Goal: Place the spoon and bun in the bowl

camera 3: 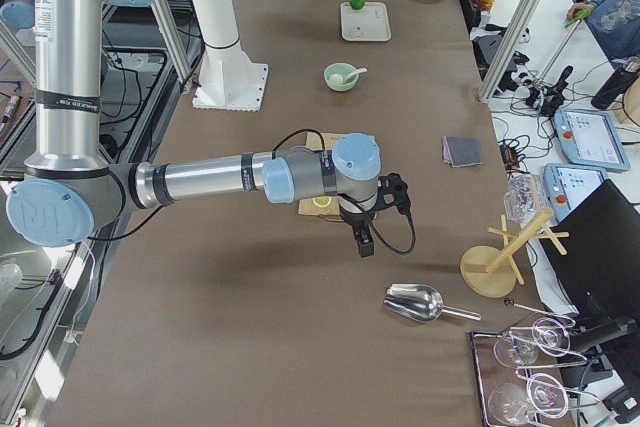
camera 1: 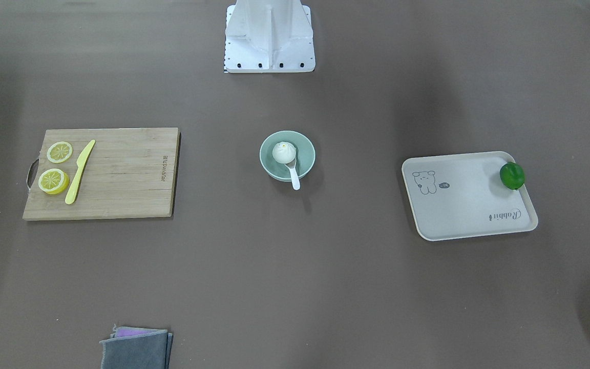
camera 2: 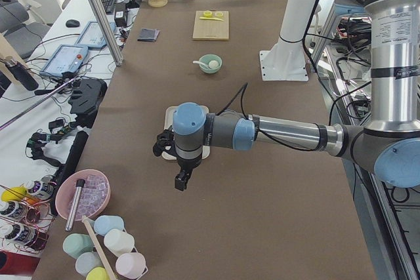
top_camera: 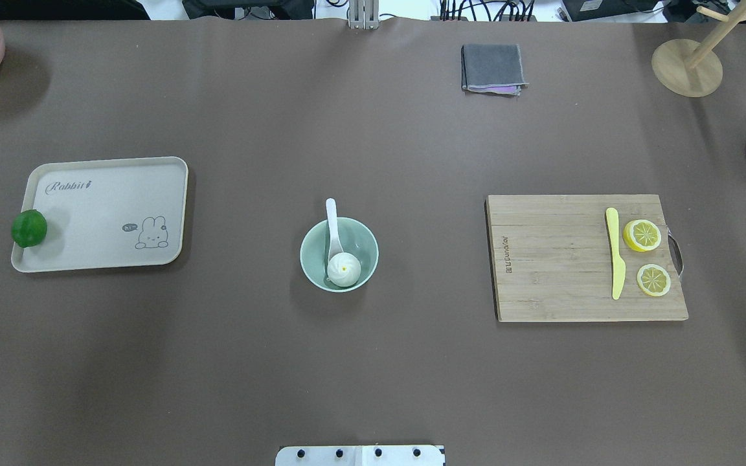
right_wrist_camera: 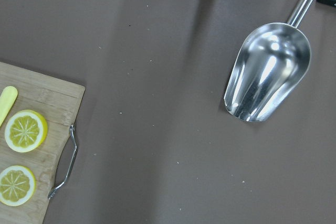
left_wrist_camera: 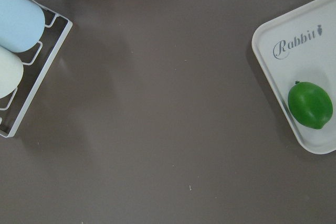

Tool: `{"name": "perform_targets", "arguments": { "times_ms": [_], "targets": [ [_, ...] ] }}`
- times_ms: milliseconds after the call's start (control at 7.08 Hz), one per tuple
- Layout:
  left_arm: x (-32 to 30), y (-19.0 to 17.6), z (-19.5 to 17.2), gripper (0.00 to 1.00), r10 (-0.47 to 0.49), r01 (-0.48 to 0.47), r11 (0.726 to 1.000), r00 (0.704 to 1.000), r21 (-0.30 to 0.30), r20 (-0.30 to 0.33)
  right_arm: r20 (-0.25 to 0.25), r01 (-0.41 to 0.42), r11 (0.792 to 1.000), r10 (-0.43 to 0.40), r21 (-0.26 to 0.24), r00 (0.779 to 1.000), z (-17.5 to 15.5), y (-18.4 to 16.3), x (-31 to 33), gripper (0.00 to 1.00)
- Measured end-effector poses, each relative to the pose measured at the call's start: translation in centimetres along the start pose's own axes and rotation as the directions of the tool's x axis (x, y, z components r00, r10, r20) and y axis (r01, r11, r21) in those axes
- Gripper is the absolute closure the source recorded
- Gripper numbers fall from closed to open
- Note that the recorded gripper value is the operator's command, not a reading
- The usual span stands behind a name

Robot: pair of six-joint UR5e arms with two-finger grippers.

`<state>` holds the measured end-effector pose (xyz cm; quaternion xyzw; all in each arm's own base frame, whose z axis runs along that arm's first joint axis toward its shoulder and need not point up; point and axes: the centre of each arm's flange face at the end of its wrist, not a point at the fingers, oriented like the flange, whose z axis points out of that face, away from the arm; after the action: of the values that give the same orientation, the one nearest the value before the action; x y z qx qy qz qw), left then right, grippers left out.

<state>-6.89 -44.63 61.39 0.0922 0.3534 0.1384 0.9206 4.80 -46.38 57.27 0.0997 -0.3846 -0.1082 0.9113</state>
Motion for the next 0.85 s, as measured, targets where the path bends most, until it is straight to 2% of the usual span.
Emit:
{"name": "perform_targets", "arguments": {
  "times_ms": [565,848],
  "targets": [
    [-0.7,0.3,0.6,0.02,-0.028,0.028,1.0,1.0,-0.007,-0.003,0.011,-0.011,1.0,0.011,-0.009,1.0,-0.5,0.4,1.1,0.0],
    [-1.4,1.2,-0.5,0.02,-0.056,0.058,0.998,0.997,0.033,-0.051,0.014,-0.012,1.0,0.012,-0.008,1.0,-0.6,0.7,1.0,0.0]
  ]
}}
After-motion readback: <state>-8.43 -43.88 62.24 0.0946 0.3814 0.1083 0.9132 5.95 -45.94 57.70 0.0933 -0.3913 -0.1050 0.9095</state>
